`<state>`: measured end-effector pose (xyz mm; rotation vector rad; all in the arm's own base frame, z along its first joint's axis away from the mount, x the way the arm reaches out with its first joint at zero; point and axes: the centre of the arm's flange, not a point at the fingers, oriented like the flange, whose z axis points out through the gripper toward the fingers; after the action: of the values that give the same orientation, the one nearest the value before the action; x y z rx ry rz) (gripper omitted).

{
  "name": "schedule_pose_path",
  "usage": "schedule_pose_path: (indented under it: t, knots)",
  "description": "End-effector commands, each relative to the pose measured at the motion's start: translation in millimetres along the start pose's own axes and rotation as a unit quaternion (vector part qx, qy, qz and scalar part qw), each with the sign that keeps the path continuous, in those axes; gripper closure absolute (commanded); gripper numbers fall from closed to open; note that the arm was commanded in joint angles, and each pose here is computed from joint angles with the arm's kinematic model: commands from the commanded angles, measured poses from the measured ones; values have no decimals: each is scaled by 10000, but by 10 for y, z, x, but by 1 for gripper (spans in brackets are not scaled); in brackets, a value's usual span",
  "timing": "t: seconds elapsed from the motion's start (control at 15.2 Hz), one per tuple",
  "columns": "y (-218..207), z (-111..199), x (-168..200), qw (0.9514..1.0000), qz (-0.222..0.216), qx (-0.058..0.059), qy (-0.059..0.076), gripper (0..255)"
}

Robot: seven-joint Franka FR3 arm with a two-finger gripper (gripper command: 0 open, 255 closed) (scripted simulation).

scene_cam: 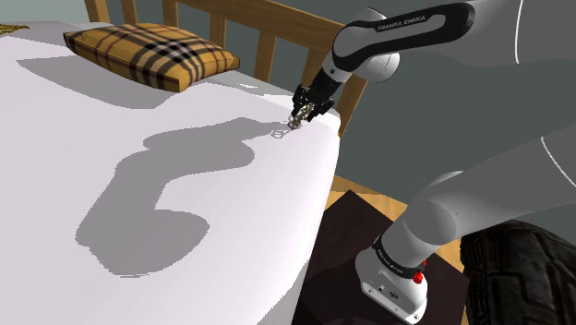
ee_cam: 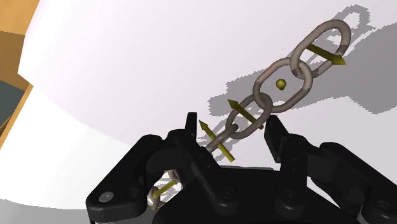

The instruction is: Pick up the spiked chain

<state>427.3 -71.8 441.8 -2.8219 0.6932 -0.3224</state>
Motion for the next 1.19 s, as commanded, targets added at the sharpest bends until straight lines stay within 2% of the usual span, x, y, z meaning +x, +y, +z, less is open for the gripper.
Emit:
schedule_pose_path:
  t: [0.0,0.46,1.12]
  knots:
    - [2,3,0,10000,0,0,1,255]
    - [2,3,-1,10000,0,0,1,255]
    - [-135,-500,83,10000,0,0,1,255]
